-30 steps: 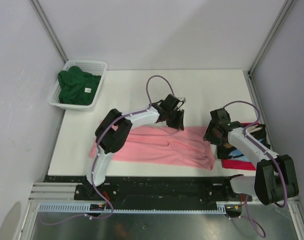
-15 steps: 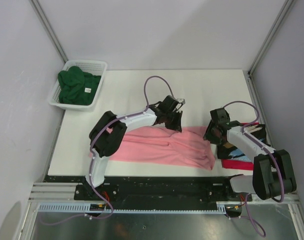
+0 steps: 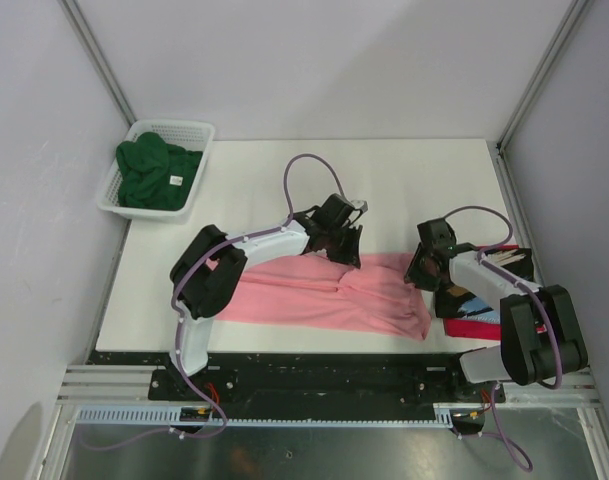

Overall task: Fold and stack the t-shirts
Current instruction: Fold the other side of the tshirt into a rectangle

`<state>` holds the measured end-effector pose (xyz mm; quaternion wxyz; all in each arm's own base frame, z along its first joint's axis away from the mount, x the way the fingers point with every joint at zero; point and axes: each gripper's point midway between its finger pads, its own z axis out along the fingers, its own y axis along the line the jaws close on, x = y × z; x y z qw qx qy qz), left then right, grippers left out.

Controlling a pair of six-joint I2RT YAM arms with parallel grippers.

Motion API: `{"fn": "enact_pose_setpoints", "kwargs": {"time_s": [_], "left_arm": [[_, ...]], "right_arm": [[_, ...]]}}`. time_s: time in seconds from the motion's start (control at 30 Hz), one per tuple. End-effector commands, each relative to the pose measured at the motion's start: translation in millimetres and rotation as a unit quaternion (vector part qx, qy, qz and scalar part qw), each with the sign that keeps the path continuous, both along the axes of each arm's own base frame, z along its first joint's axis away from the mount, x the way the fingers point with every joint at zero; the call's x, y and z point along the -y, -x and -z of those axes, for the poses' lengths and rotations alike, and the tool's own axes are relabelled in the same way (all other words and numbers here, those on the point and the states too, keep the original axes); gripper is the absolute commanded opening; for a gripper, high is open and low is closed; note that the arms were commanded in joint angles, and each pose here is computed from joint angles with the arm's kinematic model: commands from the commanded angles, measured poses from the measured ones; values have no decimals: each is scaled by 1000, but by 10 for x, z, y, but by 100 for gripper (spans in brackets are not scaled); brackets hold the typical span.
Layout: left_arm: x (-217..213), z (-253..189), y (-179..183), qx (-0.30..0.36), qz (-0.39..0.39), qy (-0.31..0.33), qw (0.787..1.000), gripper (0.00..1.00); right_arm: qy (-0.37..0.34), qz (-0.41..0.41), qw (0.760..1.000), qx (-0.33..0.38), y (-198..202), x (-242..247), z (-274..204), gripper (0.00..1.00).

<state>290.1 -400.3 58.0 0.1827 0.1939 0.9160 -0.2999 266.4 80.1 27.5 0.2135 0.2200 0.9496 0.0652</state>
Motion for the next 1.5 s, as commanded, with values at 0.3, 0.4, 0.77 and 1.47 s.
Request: {"fn": "enact_pose_setpoints", "kwargs": {"time_s": [0.3,0.4,0.77,1.47], "left_arm": [[10,-209,77,14,10,20,1000,0],[-8,-217,117,13,10,20,1000,0],[-99,-240,249,9,11,18,1000,0],[-220,-9,606,-16,33,-8,999,0]], "right_arm": [[-13,9,999,29,-27,-27,-152,11],[-13,7,999,28,7,-28,-182,5],[-3,-6,1000,27,130,-51,-241,17],[-14,-18,998,55,-80,-189,-233,36]]}}
